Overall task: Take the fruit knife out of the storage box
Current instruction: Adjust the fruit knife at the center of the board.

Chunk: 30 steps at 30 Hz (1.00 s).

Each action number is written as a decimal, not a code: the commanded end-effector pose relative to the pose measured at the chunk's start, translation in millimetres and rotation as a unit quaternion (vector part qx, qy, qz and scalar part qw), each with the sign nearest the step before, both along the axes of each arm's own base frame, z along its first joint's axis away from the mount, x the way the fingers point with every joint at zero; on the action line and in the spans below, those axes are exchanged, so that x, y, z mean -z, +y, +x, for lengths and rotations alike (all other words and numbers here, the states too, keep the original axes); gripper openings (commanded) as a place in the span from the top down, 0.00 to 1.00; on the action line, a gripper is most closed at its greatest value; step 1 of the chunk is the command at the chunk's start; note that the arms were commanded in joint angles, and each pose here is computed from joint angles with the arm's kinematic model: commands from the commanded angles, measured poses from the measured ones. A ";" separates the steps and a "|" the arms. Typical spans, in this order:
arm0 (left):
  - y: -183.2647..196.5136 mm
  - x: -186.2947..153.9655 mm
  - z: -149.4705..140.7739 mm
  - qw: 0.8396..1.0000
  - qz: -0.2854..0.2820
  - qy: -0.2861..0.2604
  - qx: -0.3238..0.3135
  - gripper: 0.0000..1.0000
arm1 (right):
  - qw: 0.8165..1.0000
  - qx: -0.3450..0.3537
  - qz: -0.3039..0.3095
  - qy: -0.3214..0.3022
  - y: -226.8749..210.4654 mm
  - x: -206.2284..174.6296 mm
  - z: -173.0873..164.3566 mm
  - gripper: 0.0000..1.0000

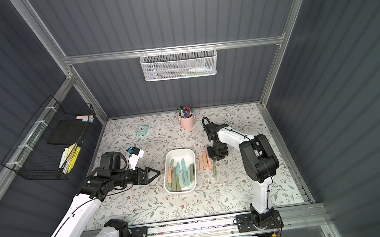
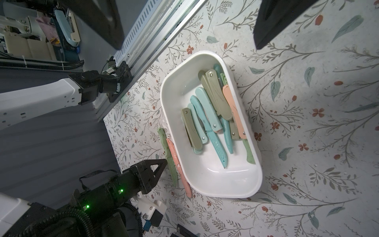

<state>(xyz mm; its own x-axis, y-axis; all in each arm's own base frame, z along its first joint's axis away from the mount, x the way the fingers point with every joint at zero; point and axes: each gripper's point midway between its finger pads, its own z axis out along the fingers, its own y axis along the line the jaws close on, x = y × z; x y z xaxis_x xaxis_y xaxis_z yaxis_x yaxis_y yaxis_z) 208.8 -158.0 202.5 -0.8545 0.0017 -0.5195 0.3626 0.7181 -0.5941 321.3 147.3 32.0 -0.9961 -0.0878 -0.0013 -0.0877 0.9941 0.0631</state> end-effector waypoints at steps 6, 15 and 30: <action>1.3 -3.9 -3.3 1.000 0.004 -0.007 0.002 0.01 | 1.000 0.007 -0.019 0.008 -5.8 2.6 2.1 0.75; 1.3 -4.2 -3.3 1.000 0.004 -0.007 0.002 0.01 | 1.000 0.006 0.027 0.001 7.7 -8.4 -1.0 0.72; 1.8 -5.0 -3.5 1.000 0.005 -0.010 0.001 0.01 | 0.998 -0.001 0.045 0.043 18.8 -3.7 -24.8 0.57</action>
